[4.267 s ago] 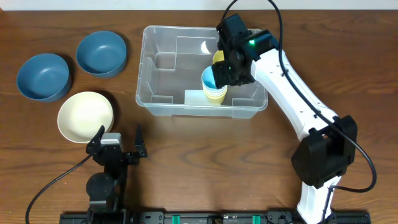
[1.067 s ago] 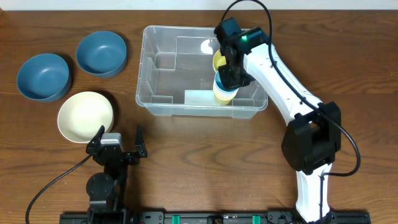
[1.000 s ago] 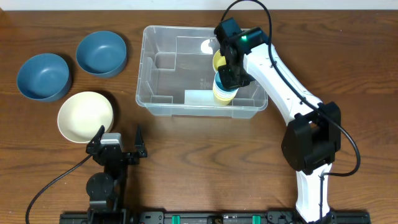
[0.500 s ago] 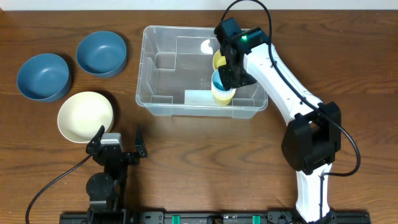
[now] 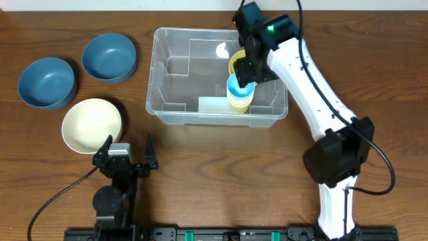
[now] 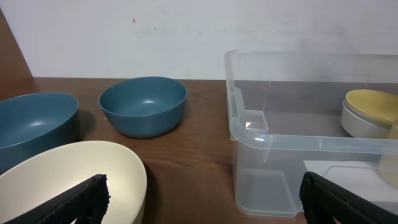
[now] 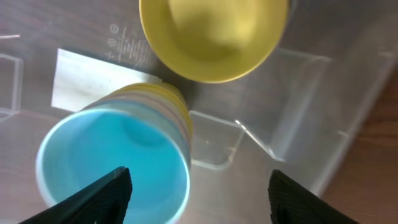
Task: Pack container
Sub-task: 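Release the cup and withdraw the right gripper to the right side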
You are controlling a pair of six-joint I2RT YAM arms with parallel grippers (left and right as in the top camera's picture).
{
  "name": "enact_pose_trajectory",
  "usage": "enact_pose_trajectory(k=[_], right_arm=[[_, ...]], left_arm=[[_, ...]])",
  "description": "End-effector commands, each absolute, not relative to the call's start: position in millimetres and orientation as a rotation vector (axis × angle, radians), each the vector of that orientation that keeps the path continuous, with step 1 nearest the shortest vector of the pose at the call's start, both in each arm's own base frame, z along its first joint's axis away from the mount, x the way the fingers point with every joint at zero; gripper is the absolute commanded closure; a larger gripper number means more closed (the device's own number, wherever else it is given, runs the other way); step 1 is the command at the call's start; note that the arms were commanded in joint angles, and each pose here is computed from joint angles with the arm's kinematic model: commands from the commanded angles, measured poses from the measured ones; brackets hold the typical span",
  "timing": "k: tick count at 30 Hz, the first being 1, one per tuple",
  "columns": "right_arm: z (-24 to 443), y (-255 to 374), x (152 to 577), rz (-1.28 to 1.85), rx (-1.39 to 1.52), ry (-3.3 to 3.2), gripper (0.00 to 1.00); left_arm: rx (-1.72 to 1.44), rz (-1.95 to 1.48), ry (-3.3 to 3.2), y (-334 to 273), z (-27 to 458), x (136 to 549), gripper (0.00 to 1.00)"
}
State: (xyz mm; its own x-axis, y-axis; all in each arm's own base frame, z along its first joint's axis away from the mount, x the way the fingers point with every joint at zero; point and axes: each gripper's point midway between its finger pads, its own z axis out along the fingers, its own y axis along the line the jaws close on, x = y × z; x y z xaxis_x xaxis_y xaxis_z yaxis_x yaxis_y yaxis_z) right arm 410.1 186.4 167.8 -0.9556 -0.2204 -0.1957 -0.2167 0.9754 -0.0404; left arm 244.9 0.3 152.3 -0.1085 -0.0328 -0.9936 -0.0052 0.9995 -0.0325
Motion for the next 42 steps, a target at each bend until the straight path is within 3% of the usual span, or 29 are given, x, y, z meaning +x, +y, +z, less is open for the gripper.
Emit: enact_pose_trajectory(k=[1,5,9,15,23,32,42], right_arm=[[188.0,179.7,417.2,-0.035,-0.295,2.885,0.25],[220.0,174.9,411.9,-0.021,-0.283,2.855,0.2],[257.8,152.8,413.4,-0.019,-0.199,2.79,0.01],[301.3,78.4,431.3,-0.004,0.155,2.671,0.01],[303.4,-30.4,436.1,-0.079,0.5,2.627,0.01],[303.1,-106.8,423.4,-0.192,0.514,2.638,0.01],[303.1,-129.8,417.0,-0.209,0.586,2.626,0.01]], left_arm=[[-0.021,-0.011,1.729,1.1,136.0,244.2,0.02],[-0.021,-0.011,1.729,1.1,136.0,244.2,0.02],[-0.021,-0.011,1.729,1.1,136.0,244.2,0.02],[-0.021,-0.011,1.729,1.1,136.0,244.2,0.02],[-0.021,-0.011,1.729,1.1,136.0,244.2,0.02],[-0.02,-0.012,1.729,1.1,136.0,244.2,0.02],[-0.096,-0.091,1.638,0.3,159.2,246.3,0.02]])
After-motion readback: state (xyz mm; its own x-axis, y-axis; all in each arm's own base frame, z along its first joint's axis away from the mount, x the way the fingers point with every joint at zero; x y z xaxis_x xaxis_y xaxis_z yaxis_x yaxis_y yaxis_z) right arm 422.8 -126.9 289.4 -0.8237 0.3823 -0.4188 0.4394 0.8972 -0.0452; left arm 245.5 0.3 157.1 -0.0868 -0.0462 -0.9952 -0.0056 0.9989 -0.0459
